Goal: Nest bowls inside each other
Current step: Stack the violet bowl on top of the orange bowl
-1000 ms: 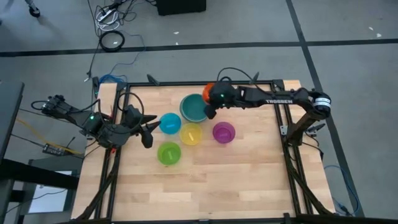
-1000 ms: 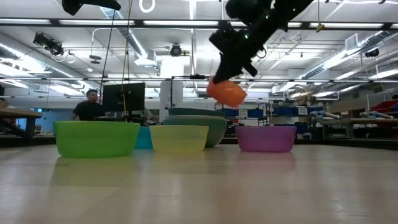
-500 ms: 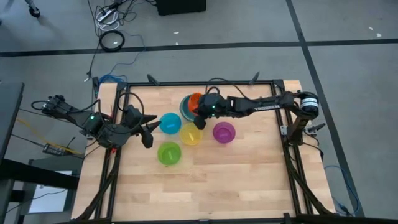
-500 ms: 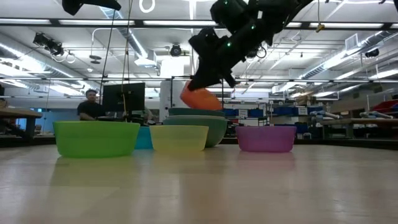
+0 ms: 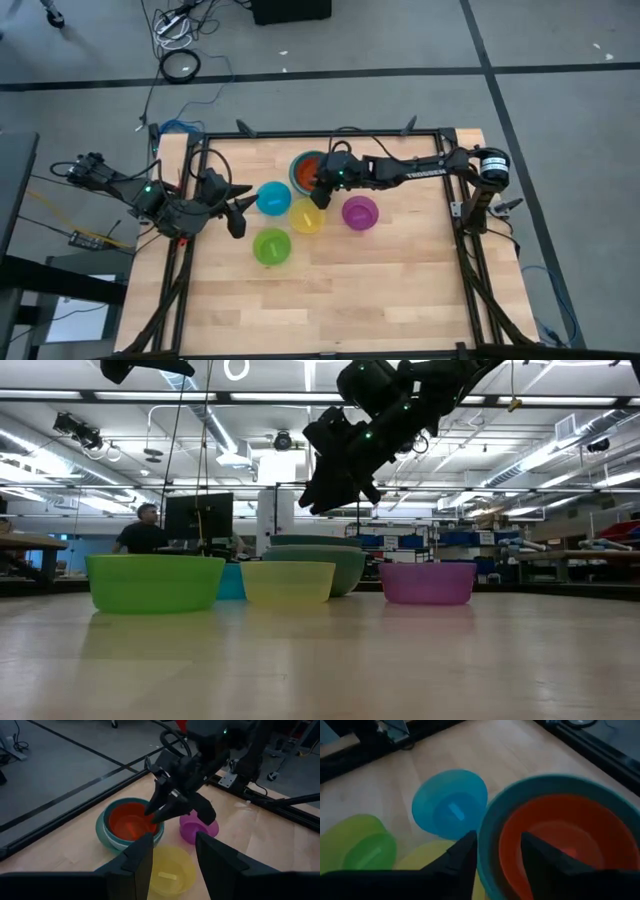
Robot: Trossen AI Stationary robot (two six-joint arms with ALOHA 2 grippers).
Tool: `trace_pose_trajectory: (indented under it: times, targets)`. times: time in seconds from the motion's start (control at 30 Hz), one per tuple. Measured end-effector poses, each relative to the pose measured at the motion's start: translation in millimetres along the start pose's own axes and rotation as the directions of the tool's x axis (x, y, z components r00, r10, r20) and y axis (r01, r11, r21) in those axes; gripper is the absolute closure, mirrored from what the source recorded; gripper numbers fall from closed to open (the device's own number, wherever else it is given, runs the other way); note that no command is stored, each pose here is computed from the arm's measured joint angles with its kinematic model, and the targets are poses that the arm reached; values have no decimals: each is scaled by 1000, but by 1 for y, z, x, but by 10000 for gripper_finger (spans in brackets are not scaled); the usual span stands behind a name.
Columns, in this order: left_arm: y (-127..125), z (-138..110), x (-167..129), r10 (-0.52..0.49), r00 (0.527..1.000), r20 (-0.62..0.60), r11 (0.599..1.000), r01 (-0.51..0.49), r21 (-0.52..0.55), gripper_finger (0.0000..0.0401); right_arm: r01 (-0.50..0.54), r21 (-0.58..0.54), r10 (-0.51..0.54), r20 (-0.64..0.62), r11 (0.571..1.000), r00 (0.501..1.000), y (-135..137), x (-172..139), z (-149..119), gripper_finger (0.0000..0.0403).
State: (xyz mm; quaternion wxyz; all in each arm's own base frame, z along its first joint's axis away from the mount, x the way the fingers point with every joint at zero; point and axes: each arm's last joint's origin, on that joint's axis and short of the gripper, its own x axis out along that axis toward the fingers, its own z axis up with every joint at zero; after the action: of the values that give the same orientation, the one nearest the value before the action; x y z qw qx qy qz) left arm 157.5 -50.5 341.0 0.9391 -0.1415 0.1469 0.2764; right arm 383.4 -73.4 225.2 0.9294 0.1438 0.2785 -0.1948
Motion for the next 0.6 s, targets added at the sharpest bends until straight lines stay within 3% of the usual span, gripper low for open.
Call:
trace_pose_trajectory:
  times: [0.17, 0.27, 0.43, 0.53, 0.6]
  targets:
    - [0, 0, 0, -5, 1000, -5, 1000, 5, -1, 244, 61, -27, -64, -127, 998, 990, -4, -23, -4, 250]
    - [0, 0, 0, -10, 1000, -11, 1000, 10, -2, 244, 134, -77, -150, -265, 988, 952, -9, -46, -12, 252]
    - [1, -1, 0, -2, 1000, -17, 1000, 2, -29, 244, 241, -106, -261, -500, 965, 826, -22, -85, -28, 251]
    - [4, -4, 0, 40, 999, -25, 999, -40, -36, 244, 270, -96, -268, -628, 958, 731, -32, -94, -38, 245]
    - [7, -7, 0, 65, 997, -35, 997, -67, -49, 244, 262, -71, -241, -663, 963, 709, -35, -94, -43, 240]
